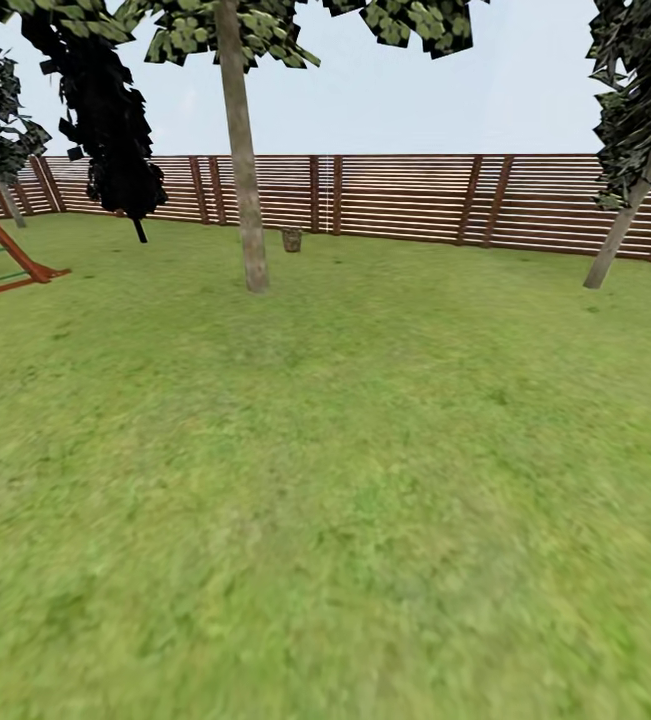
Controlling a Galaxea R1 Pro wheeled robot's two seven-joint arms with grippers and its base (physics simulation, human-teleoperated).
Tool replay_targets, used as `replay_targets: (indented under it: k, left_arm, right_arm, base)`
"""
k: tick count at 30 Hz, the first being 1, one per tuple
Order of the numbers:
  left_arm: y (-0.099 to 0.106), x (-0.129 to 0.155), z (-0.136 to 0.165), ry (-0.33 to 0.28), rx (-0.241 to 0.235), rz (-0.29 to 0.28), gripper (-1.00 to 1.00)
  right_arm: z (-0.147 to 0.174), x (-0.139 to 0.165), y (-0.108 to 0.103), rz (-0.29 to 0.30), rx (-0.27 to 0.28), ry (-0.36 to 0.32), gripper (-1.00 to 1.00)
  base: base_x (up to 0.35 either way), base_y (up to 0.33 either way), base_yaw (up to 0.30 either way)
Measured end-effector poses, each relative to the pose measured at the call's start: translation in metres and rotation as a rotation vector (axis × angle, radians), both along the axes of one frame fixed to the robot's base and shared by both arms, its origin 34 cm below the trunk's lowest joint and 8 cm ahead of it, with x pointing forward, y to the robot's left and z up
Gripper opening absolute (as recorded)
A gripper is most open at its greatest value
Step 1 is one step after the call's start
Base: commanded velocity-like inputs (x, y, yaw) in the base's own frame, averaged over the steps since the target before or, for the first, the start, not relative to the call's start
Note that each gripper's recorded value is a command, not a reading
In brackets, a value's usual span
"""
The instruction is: Take the three Easter eggs out of the wicker basket on the lawn in the garden, then place them on the lawn next to a single tree (choose any tree) so that all three eggs are next to the same tree and none are left in the basket.
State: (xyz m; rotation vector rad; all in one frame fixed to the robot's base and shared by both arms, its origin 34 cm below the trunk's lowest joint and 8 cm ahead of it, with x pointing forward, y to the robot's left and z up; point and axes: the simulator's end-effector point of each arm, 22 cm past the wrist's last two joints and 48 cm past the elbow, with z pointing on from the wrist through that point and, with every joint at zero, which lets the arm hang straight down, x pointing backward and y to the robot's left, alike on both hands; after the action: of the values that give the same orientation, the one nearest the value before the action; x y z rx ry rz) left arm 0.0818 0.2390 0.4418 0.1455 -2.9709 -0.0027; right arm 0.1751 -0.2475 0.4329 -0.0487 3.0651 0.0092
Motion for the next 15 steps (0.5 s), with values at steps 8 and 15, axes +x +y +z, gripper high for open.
replay_targets:
  k: [8,15]
  left_arm:
    - [0.0000,0.0000,0.0000,0.000,0.000,0.000,1.00]
    - [0.0000,0.0000,0.0000,0.000,0.000,0.000,1.00]
  right_arm:
    - [0.0000,0.0000,0.0001,-0.001,0.000,0.000,1.00]
    - [0.0000,-0.0006,0.0001,-0.002,0.001,0.002,1.00]
  base:
    - [0.336,0.000,0.000]
    - [0.336,0.000,0.000]
